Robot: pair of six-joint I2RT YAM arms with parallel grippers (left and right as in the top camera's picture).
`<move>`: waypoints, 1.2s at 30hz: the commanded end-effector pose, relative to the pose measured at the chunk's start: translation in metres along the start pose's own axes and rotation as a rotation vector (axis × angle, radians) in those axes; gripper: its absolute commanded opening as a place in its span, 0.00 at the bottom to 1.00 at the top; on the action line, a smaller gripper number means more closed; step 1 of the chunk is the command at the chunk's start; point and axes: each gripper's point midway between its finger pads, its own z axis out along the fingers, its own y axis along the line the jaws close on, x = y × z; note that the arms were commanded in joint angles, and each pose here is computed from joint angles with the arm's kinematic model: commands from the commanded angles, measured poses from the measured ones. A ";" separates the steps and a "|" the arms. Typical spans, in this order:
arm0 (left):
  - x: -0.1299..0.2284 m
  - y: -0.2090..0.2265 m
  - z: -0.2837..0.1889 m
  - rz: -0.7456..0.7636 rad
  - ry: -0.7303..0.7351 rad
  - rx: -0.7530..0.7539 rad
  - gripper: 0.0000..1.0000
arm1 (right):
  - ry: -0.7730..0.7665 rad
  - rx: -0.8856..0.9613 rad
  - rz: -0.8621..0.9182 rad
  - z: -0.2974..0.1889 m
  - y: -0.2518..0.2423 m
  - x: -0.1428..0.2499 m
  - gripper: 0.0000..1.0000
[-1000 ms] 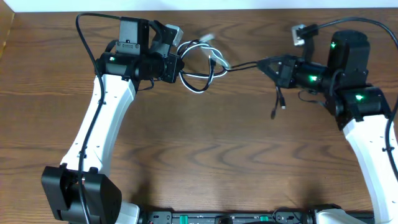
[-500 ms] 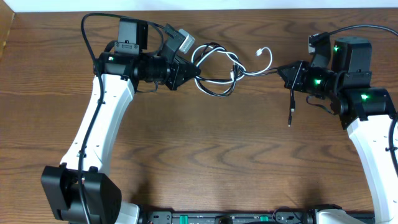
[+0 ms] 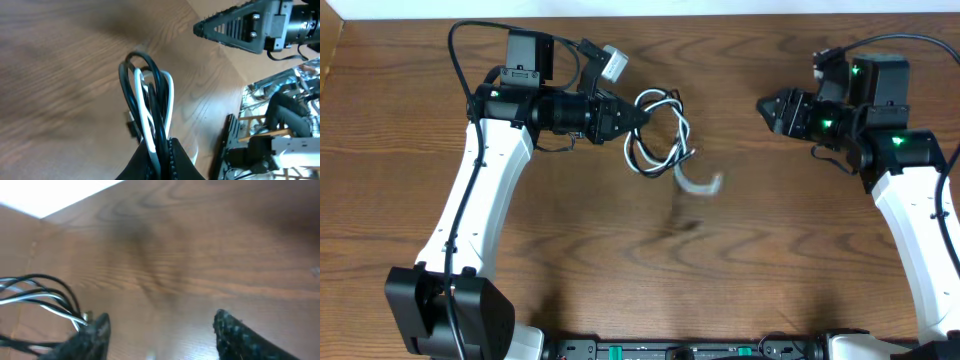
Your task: Untangle cables
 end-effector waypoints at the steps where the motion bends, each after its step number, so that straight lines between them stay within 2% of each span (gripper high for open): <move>1: -0.004 -0.005 -0.002 -0.049 -0.013 0.035 0.07 | 0.006 -0.144 -0.062 -0.006 0.028 -0.003 0.68; 4: -0.004 -0.005 -0.002 -0.050 -0.013 0.036 0.07 | 0.012 -0.226 -0.033 -0.008 0.044 -0.005 0.67; 8: -0.004 -0.005 -0.002 -0.050 -0.013 0.035 0.07 | 0.032 -0.292 0.028 -0.002 0.072 0.000 0.61; 11: -0.004 -0.005 -0.002 -0.050 -0.013 0.035 0.07 | 0.064 -0.324 0.110 0.007 0.099 0.009 0.45; 12: -0.004 -0.005 -0.002 -0.050 -0.013 0.035 0.07 | 0.072 -0.309 0.159 0.011 0.101 0.012 0.45; 15: -0.005 -0.005 -0.002 -0.067 -0.017 0.033 0.07 | 0.077 -0.292 0.204 0.023 0.110 0.017 0.44; 24: -0.012 0.001 -0.002 -0.148 -0.036 0.004 0.08 | 0.137 -0.417 0.264 0.053 0.160 0.032 0.49; 30: -0.013 0.001 -0.002 -0.187 -0.041 0.005 0.07 | 0.118 -0.465 0.259 0.062 0.178 0.032 0.52; 36: -0.013 0.001 -0.002 -0.215 -0.041 0.006 0.07 | 0.156 -0.450 0.290 0.080 0.176 0.042 0.44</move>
